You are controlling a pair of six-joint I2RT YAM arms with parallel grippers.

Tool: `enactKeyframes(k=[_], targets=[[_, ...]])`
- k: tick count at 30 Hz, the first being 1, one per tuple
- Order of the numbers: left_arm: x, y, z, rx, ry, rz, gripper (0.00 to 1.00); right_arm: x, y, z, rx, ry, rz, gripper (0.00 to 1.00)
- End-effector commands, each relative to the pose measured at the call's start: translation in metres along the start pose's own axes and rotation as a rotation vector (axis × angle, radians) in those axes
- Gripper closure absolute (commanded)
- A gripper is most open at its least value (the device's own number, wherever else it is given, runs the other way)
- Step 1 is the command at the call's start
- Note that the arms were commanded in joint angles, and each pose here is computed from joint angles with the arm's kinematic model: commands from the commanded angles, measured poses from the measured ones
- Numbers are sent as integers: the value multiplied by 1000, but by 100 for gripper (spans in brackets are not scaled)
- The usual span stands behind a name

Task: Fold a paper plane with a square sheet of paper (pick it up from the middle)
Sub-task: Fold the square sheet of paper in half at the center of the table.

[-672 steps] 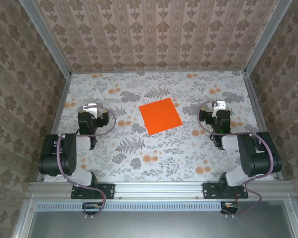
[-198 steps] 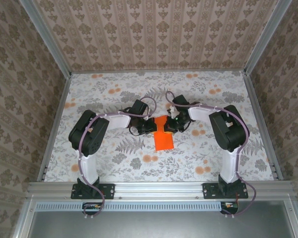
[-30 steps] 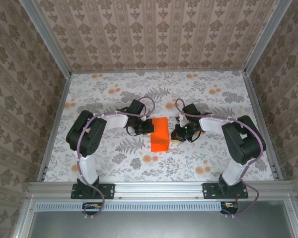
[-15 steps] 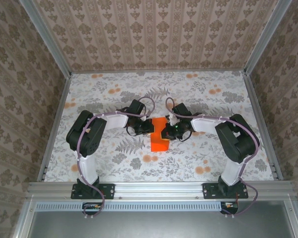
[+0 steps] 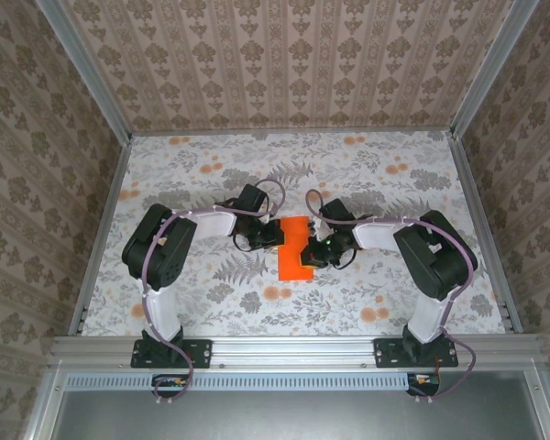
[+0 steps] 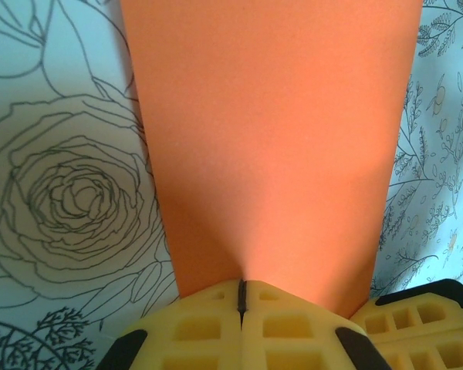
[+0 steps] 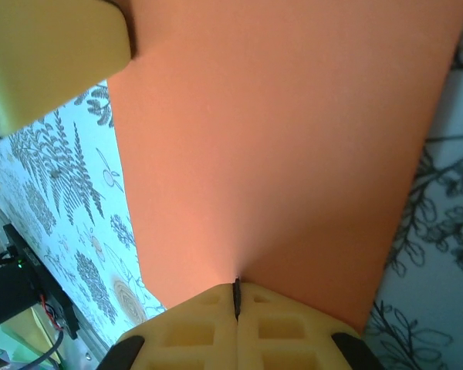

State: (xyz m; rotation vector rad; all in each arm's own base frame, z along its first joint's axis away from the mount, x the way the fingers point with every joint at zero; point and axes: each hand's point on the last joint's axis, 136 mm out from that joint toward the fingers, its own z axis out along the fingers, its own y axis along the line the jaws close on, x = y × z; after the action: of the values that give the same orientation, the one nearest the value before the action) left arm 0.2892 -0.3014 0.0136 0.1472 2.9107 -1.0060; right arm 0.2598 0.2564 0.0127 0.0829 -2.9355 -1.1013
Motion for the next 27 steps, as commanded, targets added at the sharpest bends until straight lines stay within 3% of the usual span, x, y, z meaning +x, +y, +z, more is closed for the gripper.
enactKeyframes(k=[1,8,17,20,27], targets=[[63,109,12,-373,157,-190,100,44,-29,-3,78,111,53,100],[64,110,12,-368,156,-192,100,63,-40,-21,88,107,59,100],[63,106,11,-353,150,-183,100,17,15,-52,-30,-80,-39,100],[63,105,10,-351,148,-183,100,-3,20,-49,-41,-133,-22,100],[61,103,7,-350,138,-183,100,-21,23,-16,-53,-97,15,100]])
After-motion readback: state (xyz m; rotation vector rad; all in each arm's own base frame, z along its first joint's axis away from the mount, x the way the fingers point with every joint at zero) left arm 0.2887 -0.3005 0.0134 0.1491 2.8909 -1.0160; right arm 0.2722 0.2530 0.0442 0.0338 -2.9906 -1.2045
